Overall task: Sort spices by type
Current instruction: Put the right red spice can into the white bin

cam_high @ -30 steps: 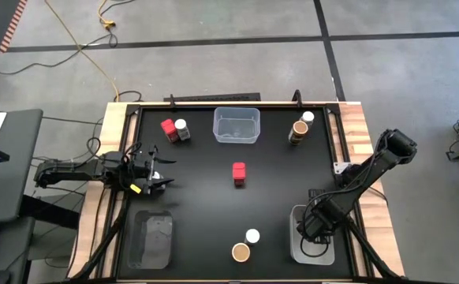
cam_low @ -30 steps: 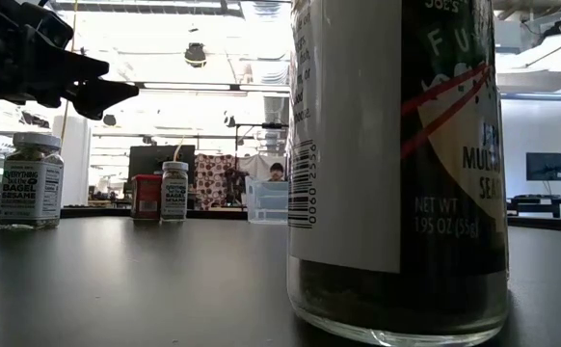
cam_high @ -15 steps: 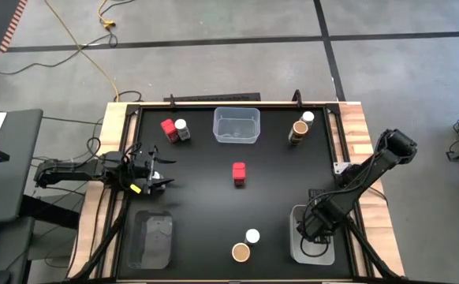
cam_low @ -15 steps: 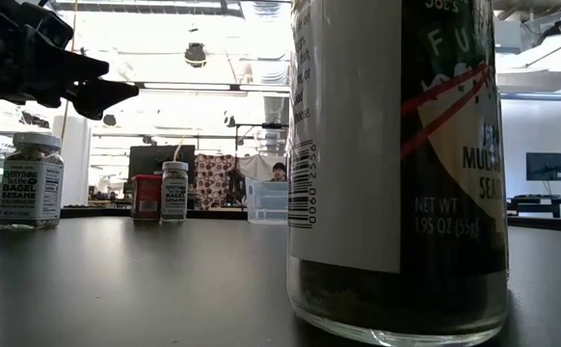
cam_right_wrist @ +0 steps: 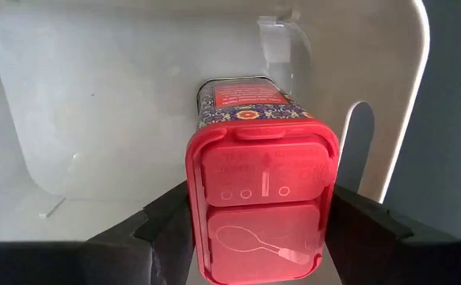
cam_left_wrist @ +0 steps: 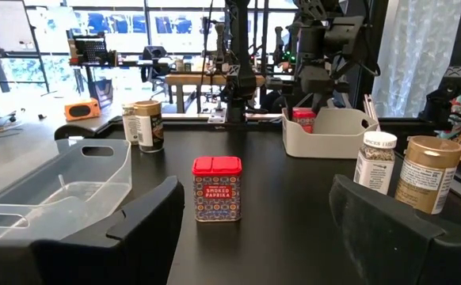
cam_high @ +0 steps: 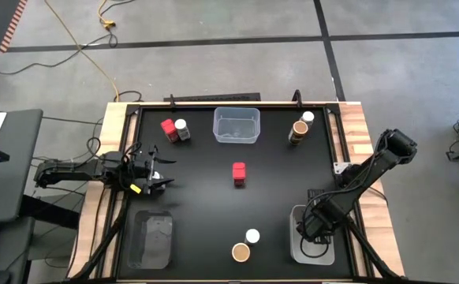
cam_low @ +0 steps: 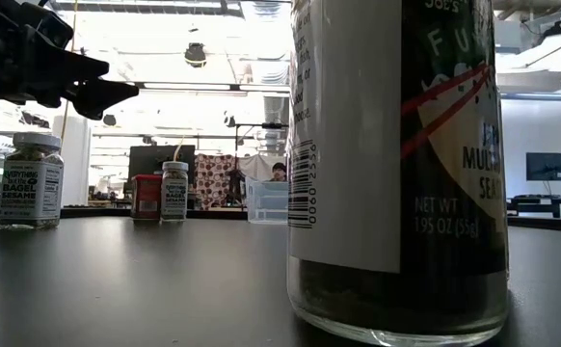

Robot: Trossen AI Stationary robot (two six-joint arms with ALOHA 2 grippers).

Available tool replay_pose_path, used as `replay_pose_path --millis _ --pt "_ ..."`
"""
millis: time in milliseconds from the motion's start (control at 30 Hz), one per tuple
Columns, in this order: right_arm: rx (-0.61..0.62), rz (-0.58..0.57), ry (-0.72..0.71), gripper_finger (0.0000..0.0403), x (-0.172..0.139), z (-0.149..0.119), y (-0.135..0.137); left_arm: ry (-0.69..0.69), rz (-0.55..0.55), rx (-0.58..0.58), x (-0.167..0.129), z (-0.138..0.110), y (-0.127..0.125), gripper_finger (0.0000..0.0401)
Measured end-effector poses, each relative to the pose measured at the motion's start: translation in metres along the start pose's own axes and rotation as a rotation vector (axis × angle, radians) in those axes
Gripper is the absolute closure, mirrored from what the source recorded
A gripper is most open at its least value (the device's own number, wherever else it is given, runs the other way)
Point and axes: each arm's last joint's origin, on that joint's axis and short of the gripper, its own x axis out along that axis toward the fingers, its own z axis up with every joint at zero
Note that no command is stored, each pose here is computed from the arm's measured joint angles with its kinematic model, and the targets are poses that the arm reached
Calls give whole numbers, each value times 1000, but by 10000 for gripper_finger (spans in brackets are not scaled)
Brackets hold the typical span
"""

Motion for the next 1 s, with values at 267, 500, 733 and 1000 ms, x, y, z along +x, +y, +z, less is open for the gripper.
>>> replay_pose_path --millis 267,500,733,1000 --pt "3 -4 4 137 0 0 0 0 0 0 0 0 0 98" --pt "81 -11 2 137 0 2 -4 0 0 0 0 0 0 98" --pt "88 -13 0 137 0 7 -9 0 0 0 0 0 0 98" --pt "64 -14 0 137 0 6 -9 0 0 0 0 0 0 98"
